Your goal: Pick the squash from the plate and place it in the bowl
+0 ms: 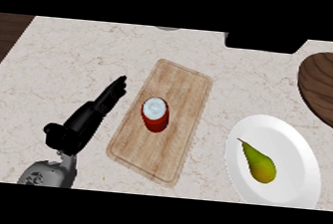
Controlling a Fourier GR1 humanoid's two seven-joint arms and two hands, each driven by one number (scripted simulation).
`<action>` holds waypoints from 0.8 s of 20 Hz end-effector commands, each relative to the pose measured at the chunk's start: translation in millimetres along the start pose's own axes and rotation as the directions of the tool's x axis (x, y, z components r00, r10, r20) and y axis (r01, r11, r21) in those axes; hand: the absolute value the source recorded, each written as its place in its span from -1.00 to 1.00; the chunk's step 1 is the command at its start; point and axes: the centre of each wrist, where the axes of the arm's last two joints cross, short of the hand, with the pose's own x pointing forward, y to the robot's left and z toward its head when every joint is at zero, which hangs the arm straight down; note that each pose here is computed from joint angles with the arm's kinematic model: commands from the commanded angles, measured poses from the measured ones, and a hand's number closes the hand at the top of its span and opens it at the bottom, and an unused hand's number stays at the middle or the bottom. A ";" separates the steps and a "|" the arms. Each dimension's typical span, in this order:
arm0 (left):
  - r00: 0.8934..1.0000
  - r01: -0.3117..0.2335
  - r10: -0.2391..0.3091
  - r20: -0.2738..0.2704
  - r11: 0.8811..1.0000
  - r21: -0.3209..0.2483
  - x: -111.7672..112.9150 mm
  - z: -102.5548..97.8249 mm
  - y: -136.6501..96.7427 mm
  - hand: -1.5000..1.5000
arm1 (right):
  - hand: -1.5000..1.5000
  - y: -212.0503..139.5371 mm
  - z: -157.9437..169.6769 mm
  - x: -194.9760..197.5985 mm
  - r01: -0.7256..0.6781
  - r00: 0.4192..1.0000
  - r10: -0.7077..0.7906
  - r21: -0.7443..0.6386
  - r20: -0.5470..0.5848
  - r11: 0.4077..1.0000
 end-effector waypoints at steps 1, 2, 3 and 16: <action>1.000 0.011 -0.011 0.009 1.000 -0.014 0.5 -1.3 6.3 0.00 | 1.00 4.2 -13.5 -17.3 -0.072 0.997 0.072 -0.014 -0.021 0.997; 1.000 -0.004 0.004 0.017 1.000 -0.011 5.7 -5.2 -5.2 0.00 | 1.00 -5.1 -16.3 -22.7 -0.072 0.997 0.073 0.021 -0.036 0.997; 1.000 -0.010 0.011 0.005 1.000 -0.027 -2.3 9.6 -1.8 0.00 | 1.00 5.1 -0.4 -31.0 -0.108 0.992 0.113 0.095 -0.051 0.990; 1.000 0.002 -0.002 0.020 0.999 -0.034 2.7 -14.4 -5.7 0.00 | -1.00 26.9 -9.8 -34.2 0.220 0.974 -0.195 0.275 -0.116 0.936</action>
